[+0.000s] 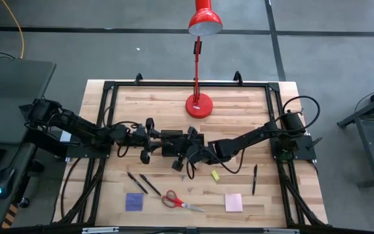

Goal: Pick and place office supplies into organizer
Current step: Put the black pen into the desk organizer

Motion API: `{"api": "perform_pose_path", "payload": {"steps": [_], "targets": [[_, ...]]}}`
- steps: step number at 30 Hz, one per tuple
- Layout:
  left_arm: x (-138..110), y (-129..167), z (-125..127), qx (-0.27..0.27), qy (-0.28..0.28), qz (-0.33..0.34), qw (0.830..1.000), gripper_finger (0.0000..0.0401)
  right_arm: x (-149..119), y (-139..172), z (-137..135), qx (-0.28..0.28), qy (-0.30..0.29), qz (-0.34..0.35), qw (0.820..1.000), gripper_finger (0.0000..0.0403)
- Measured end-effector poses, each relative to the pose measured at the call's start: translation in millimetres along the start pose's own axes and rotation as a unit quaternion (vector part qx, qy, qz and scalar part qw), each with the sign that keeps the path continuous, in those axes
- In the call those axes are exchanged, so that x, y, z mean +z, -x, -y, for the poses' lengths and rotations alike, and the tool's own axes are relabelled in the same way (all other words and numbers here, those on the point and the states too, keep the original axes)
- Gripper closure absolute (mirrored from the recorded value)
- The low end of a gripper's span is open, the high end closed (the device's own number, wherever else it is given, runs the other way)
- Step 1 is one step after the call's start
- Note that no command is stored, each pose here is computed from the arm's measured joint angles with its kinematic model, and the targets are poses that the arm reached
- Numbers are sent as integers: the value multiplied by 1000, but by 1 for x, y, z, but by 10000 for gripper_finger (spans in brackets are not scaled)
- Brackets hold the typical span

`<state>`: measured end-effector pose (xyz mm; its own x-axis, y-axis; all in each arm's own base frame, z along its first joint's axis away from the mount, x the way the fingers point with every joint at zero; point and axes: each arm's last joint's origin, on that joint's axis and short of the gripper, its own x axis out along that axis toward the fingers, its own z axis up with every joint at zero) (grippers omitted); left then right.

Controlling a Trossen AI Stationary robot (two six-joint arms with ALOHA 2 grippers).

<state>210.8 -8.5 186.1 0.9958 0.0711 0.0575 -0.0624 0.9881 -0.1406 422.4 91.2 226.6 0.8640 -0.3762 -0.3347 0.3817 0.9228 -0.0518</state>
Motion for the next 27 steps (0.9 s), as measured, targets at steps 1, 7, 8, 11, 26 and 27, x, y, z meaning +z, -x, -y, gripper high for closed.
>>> {"api": "perform_pose_path", "payload": {"steps": [1, 7, 8, 11, 26, 27], "targets": [[0, 0, 0, 1, 0, -1, 1000, 312, 0, 0, 0, 0, 0, 0, 1000, 386], [-1, 0, 0, 5, 1, -6, 1000, 368, 0, 0, 0, -3, 4, 0, 1000, 386], [-1, 0, 0, 7, 1, -6, 1000, 368, 0, 0, 0, -3, 5, -1, 1000, 386], [-1, 0, -1, 11, 1, -7, 1000, 367, -1, 0, 1, -4, 7, -3, 1000, 386], [-3, 0, -2, 32, -2, -12, 999, 359, -18, 8, 0, -71, 46, -64, 994, 225], [-3, 0, -2, 35, -2, -11, 999, 355, -20, 8, 1, -71, 46, -69, 994, 216]]}}
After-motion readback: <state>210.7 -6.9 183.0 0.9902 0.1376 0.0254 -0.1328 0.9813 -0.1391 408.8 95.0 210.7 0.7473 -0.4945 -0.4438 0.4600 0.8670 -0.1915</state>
